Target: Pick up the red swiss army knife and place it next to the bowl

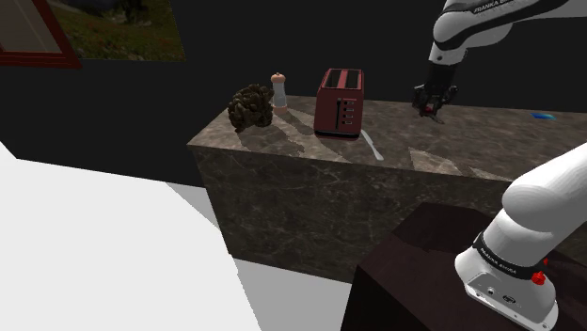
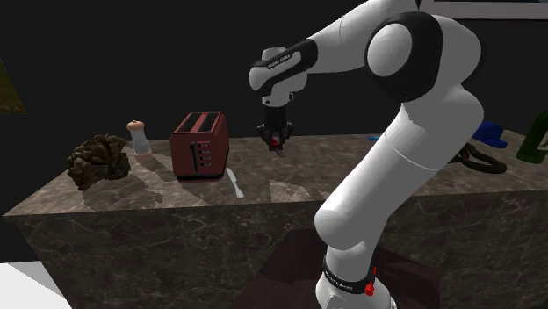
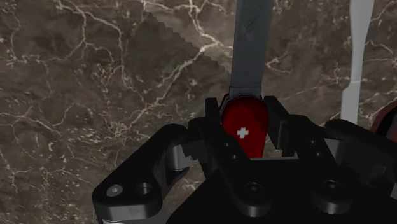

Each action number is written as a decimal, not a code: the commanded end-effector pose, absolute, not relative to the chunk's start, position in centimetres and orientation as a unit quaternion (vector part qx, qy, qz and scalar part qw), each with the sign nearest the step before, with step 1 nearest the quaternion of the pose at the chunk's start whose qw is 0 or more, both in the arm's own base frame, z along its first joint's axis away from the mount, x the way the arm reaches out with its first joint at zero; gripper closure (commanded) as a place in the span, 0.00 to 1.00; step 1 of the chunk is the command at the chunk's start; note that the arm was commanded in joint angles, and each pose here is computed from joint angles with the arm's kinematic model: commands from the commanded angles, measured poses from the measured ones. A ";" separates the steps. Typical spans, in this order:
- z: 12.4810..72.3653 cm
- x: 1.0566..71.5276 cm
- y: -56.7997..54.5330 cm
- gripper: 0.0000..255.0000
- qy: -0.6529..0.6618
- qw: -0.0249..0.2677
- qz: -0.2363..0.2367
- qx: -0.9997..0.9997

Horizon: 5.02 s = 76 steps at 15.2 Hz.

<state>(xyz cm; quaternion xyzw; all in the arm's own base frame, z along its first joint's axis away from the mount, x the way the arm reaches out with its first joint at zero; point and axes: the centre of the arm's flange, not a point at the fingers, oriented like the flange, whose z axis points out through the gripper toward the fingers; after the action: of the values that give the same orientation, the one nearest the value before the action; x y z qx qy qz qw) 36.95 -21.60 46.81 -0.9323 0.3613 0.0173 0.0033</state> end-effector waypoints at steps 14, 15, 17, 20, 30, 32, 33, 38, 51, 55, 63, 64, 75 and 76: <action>47.8 22.5 -30.8 1.00 0.361 0.003 0.017 -0.932; 47.8 21.4 -31.5 1.00 0.361 0.003 0.017 -0.932; 47.8 19.2 -33.0 1.00 0.361 0.003 0.017 -0.932; 47.8 15.8 -35.1 1.00 0.361 0.003 0.017 -0.932; 47.8 4.7 -42.2 1.00 0.361 0.003 0.017 -0.932; 47.8 2.5 -43.6 1.00 0.361 0.003 0.017 -0.932; 47.8 1.4 -44.3 1.00 0.361 0.003 0.017 -0.932; 47.8 -4.2 -47.9 1.00 0.361 0.003 0.017 -0.932; 47.8 -18.6 -57.1 1.00 0.361 0.003 0.017 -0.932; 47.8 -23.1 -60.0 1.00 0.361 0.003 0.017 -0.932; 46.2 -28.7 -63.6 1.00 0.361 0.003 0.017 -0.932; 45.7 -28.7 -63.6 1.00 0.361 0.003 0.017 -0.932; 39.9 -28.7 -63.6 1.00 0.361 0.003 0.017 -0.932; 39.3 -28.7 -63.6 1.00 0.361 0.003 0.017 -0.932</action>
<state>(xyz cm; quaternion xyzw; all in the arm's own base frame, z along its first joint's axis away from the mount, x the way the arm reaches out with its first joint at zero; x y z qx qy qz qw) -28.79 -63.51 39.82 -0.9323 0.3612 0.0175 0.0035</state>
